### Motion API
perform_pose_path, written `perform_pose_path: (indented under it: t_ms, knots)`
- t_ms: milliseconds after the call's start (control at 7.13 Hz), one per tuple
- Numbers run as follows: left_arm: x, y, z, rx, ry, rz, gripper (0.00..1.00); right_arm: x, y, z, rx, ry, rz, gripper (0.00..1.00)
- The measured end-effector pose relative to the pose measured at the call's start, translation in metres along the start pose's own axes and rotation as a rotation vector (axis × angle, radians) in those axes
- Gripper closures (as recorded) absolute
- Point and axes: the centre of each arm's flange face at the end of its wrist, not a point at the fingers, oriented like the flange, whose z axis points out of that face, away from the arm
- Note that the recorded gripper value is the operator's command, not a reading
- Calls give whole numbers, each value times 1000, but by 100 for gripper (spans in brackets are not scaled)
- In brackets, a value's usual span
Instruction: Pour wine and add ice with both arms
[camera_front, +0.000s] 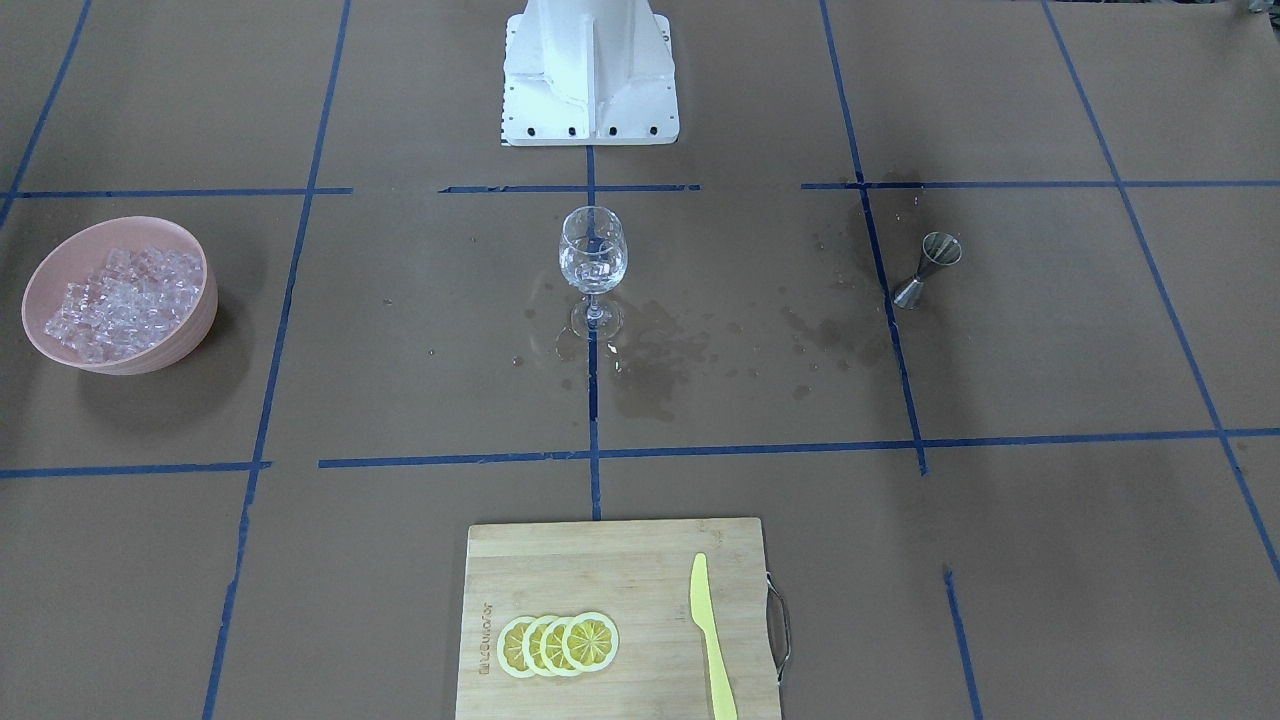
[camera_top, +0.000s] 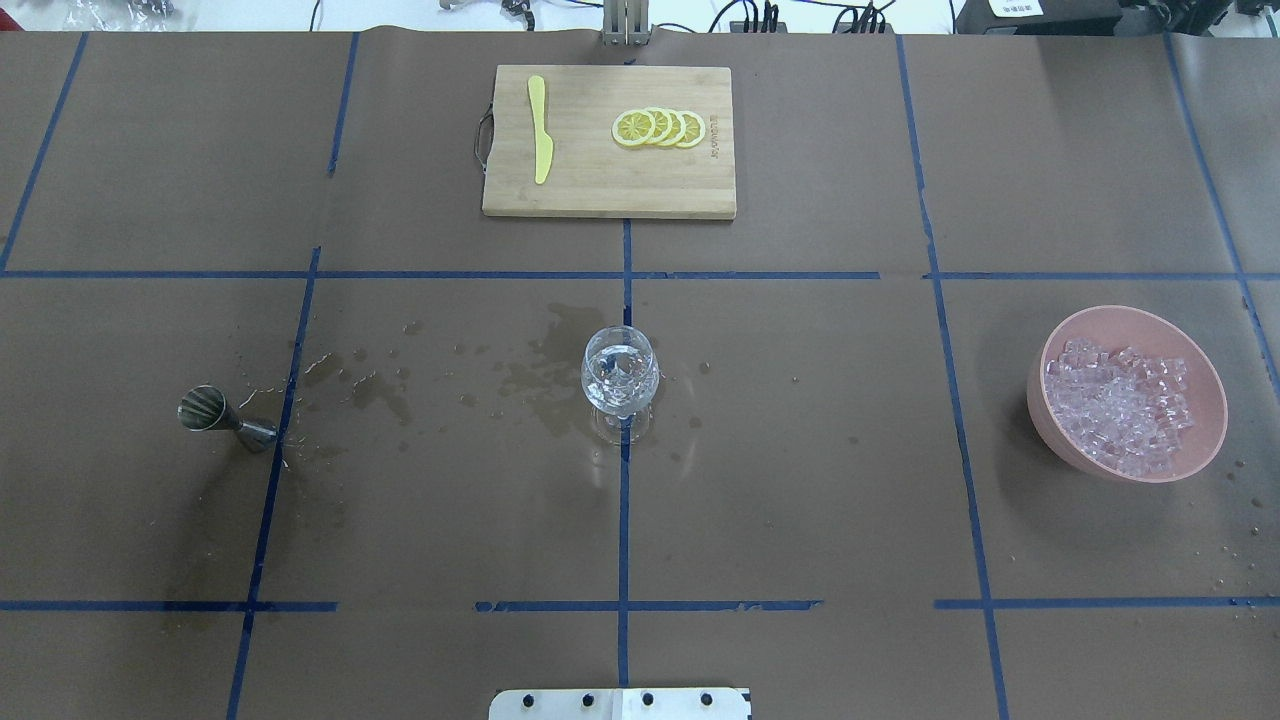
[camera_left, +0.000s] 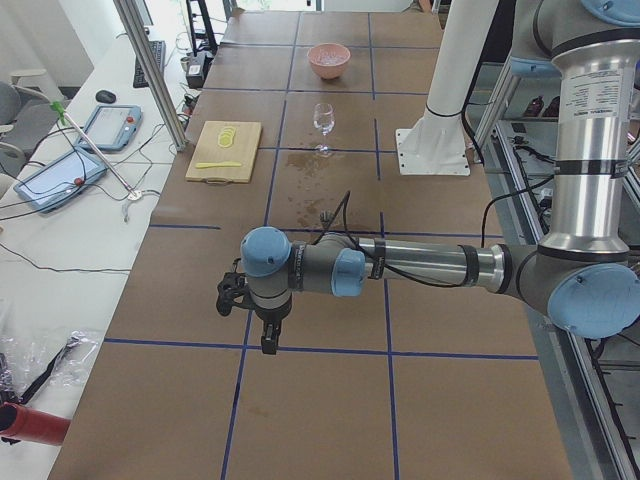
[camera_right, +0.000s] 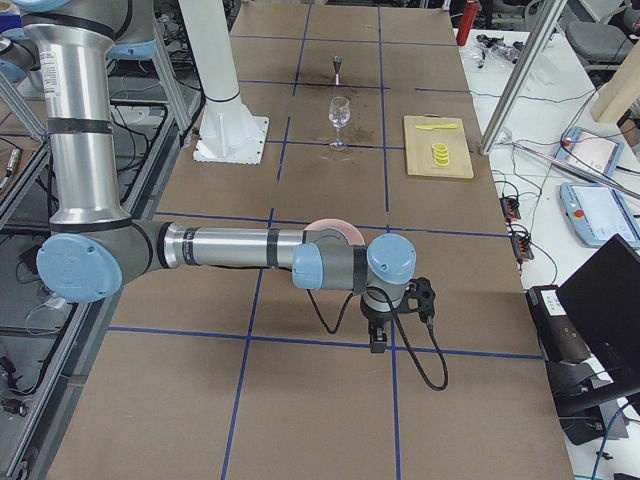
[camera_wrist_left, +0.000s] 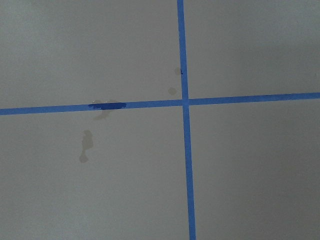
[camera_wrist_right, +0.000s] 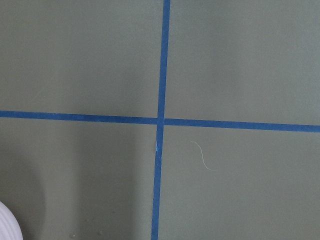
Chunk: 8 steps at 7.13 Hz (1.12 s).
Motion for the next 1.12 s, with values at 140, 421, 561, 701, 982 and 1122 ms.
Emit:
perform_pose_path:
  t_ms: [140,421,561,701,982,1122]
  knots:
    - [0,-1,0,3,0,-13,0,0,0,0,0,0,0,0]
    - [1,-2,-1,9,0,-17,0,-1,0,-1,1,0,0,0]
    - [1,-2,-1,9,0,-17,0,-1,0,-1,2,0,0,0]
    - [1,-2,-1,9,0,-17,0,-1,0,-1,3,0,1,0]
    - [1,-2,0,9,1,-16,0,-1,0,-2,3,0,2,0]
    - [1,-2,0,9,1,-16,0,0,0,-1,3,0,2,0]
